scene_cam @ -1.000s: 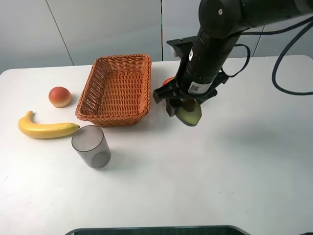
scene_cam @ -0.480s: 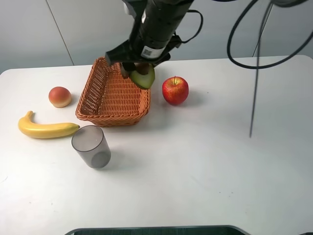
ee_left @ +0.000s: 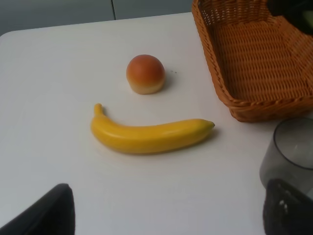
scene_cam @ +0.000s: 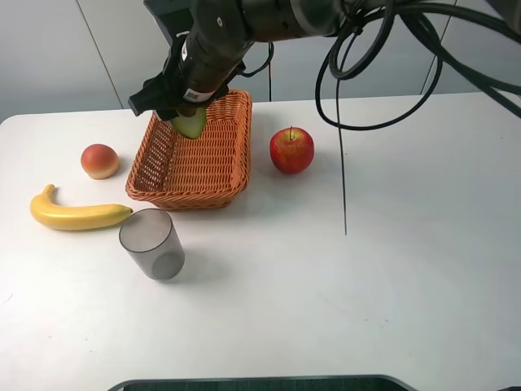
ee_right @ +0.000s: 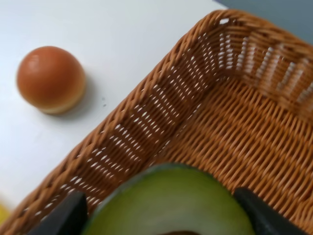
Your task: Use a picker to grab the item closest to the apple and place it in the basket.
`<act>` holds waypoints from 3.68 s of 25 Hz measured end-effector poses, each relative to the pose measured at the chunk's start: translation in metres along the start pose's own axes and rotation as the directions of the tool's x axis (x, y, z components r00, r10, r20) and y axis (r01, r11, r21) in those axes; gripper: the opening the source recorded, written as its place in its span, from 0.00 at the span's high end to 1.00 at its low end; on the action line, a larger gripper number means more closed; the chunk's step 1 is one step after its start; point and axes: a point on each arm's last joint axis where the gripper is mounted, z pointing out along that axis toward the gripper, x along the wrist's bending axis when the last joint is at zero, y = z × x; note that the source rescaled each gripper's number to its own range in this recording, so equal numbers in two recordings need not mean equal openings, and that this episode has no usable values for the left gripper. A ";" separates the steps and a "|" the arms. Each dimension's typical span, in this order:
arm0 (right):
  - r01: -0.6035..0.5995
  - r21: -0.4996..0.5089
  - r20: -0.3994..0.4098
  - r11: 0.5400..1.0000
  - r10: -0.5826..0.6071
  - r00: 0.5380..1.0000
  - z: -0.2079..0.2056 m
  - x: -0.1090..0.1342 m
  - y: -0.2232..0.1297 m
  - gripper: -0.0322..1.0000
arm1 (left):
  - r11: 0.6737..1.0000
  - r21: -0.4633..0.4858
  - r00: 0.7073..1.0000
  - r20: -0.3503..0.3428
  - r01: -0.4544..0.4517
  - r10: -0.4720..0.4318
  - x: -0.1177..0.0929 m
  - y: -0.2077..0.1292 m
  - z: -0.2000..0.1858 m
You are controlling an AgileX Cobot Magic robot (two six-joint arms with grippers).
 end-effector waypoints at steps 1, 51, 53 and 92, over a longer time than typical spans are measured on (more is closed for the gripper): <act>0.020 -0.001 0.010 1.000 -0.020 1.000 0.003 -0.001 -0.001 0.97 | 1.000 0.000 1.000 0.000 0.000 0.000 0.000 0.000 0.000; 0.088 0.049 0.049 0.995 -0.091 0.995 0.005 -0.005 -0.006 0.09 | 1.000 0.000 1.000 0.000 0.000 0.000 0.000 0.000 0.000; 0.070 0.084 0.052 0.994 -0.075 0.996 -0.008 -0.005 -0.004 0.09 | 1.000 0.000 1.000 0.000 0.000 0.000 0.000 0.000 0.000; -0.529 0.196 0.388 0.826 0.430 0.815 -0.239 -0.150 -0.152 0.09 | 1.000 0.000 1.000 0.000 0.002 -0.002 0.000 0.000 0.000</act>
